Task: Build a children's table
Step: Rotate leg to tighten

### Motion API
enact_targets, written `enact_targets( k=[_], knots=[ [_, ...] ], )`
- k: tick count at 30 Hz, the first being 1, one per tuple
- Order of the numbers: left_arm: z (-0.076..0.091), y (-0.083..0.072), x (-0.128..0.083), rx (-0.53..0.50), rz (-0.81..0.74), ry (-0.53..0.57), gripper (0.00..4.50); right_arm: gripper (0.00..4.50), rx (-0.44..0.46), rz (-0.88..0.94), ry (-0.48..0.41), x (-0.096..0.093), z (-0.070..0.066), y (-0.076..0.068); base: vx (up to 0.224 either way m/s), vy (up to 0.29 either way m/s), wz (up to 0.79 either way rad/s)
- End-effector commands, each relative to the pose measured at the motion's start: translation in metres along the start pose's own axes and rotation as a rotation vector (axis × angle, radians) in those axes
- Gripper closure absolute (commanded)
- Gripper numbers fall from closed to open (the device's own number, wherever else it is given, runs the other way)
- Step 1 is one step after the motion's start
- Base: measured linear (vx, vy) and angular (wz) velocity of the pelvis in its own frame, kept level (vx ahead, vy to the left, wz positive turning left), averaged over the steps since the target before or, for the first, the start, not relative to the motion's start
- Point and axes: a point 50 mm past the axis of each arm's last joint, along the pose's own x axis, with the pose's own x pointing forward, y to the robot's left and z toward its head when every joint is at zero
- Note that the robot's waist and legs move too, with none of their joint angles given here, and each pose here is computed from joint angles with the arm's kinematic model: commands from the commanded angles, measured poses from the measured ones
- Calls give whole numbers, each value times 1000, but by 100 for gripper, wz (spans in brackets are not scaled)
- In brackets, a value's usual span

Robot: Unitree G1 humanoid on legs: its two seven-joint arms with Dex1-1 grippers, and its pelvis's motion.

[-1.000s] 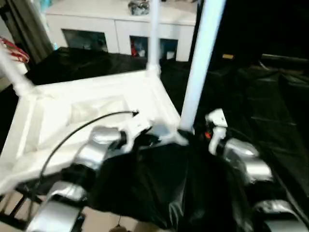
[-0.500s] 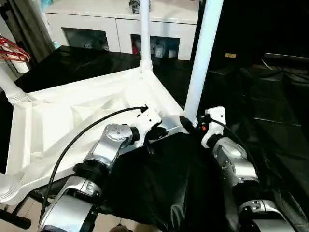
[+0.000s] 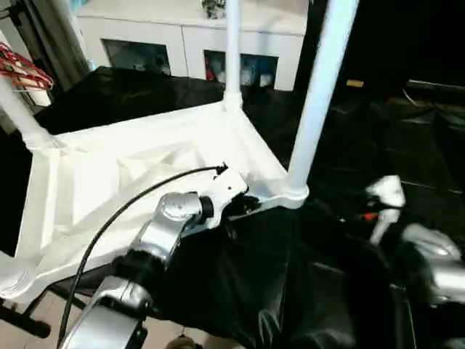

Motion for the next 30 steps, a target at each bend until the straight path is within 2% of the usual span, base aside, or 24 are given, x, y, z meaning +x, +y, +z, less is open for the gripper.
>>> enact_targets(
  k=[1, 2, 4, 6, 9, 11, 14, 18, 20, 26, 27, 28, 30],
  knots=[
    [17, -2, 0, 0, -30, -96, 423, 92, 15, 100, -8, 5, 4, 11, 0, 0, 0],
    [19, 0, -6, -7, -29, -91, 395, 88, 15, 162, 6, 10, 4, 20, 0, 0, 0],
    [19, 0, -6, -7, -29, -91, 397, 88, 15, 162, 6, 10, 4, 20, 0, 0, 0],
    [23, 4, -21, -36, -24, -93, 393, 88, 19, 244, 17, 19, 5, 32, 0, 0, 0],
    [26, 2, -51, -63, -73, -75, 356, 88, 34, 301, 11, 33, 6, 40, 0, 0, 0],
    [20, -4, -72, -80, -130, -19, 351, 88, 50, 316, -1, 45, 8, 46, 0, 0, 0],
    [14, -9, -84, -98, -157, 28, 321, 88, 61, 324, -8, 56, 10, 51, 0, 0, 0],
    [4, -15, -105, -150, -147, 119, 298, 88, 81, 254, -10, 85, 10, 56, 0, 0, 0],
    [-3, -18, -117, -185, -130, 185, 278, 88, 121, 178, -18, 111, 11, 61, 0, 0, 0],
    [-11, -25, -124, -210, -152, 283, 228, 88, 179, 116, -78, 150, 21, 80, 0, 0, 0],
    [-11, -25, -124, -210, -152, 283, 220, 88, 179, 116, -78, 150, 21, 80, 0, 0, 0],
    [-12, -27, -124, -210, -152, 298, 202, 88, 232, 0, -113, 163, 28, 79, 0, 0, 0],
    [-12, -27, -124, -207, -149, 311, 185, 88, 272, -88, -143, 169, 32, 77, 0, 0, 0]
  ],
)
